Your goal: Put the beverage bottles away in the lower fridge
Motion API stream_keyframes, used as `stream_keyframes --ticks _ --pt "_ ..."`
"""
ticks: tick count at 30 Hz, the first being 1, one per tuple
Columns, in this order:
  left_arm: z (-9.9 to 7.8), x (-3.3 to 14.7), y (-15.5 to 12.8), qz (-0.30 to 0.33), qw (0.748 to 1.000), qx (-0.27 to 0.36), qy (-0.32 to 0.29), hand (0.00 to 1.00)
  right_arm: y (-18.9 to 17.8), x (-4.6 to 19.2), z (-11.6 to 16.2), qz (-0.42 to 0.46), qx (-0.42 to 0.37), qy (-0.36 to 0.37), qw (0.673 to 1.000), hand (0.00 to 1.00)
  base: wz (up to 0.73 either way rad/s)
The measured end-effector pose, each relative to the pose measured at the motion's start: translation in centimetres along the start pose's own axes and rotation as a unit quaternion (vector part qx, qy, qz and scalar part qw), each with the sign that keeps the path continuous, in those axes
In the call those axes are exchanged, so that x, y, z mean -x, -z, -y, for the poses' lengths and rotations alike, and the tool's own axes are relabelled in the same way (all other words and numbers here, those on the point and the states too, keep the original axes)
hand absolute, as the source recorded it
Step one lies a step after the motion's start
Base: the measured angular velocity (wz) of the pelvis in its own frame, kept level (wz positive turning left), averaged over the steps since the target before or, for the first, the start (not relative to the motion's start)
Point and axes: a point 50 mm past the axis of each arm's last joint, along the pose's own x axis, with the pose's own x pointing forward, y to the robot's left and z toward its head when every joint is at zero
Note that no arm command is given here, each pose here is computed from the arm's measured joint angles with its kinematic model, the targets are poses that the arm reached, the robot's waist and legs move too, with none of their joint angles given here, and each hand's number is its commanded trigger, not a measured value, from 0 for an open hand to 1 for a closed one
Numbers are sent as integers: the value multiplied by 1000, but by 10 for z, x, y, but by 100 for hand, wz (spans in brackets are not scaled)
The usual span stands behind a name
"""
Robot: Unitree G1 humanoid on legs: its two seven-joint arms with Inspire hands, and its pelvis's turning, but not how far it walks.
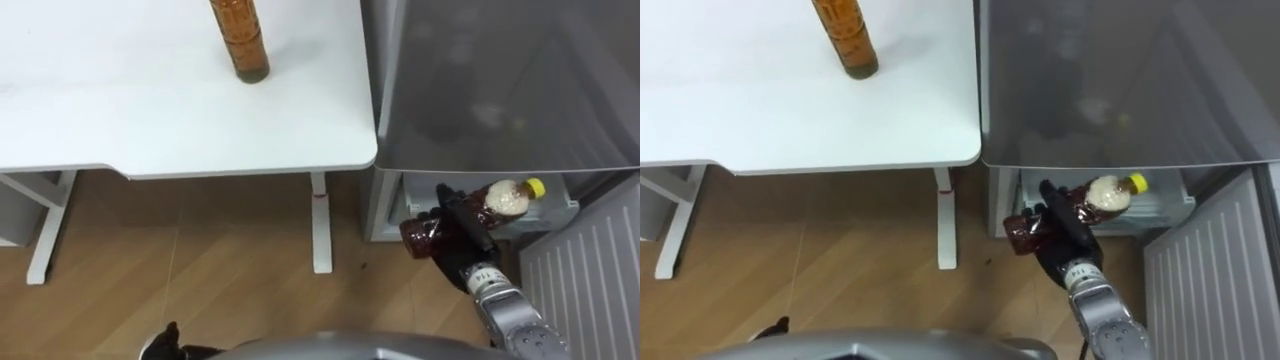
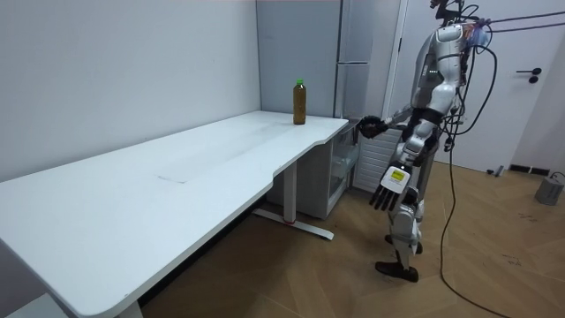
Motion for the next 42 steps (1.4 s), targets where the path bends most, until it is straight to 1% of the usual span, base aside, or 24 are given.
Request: stream_keyframes --ticks 2,6,13,18,21,27,31,33,35,38,42 --pt "0 1 3 -3 1000 -1 0 0 -4 0 1 23 -37 8 999 100 0" --pt "0 1 6 -8 1000 -7 1 0 -7 0 3 40 -59 22 997 100 0" --pt "0 2 12 -19 1000 -17 0 0 -6 1 12 43 -66 54 995 100 0" --pt "-1 5 25 -42 998 -39 0 0 -6 1 11 44 -79 55 994 100 0" --pt "0 4 22 -42 998 -51 5 0 -8 -3 4 50 -78 54 994 100 0" --pt "2 1 9 -25 997 -79 8 0 -13 -19 -23 56 -84 24 995 100 4" --pt "4 -3 -11 0 996 -94 6 0 -19 -32 -43 65 -106 5 992 100 12" --pt "3 -4 -17 7 996 -92 4 0 -21 -37 -46 68 -111 -3 991 100 10" --pt "2 -6 -25 14 996 -94 2 0 -26 -43 -49 72 -120 4 990 100 10" --pt "2 -10 -47 28 995 -92 0 0 -42 -55 -58 100 -149 23 984 100 5" --pt "4 -12 -73 57 994 -89 1 0 -47 -65 -68 107 -174 35 978 100 4"
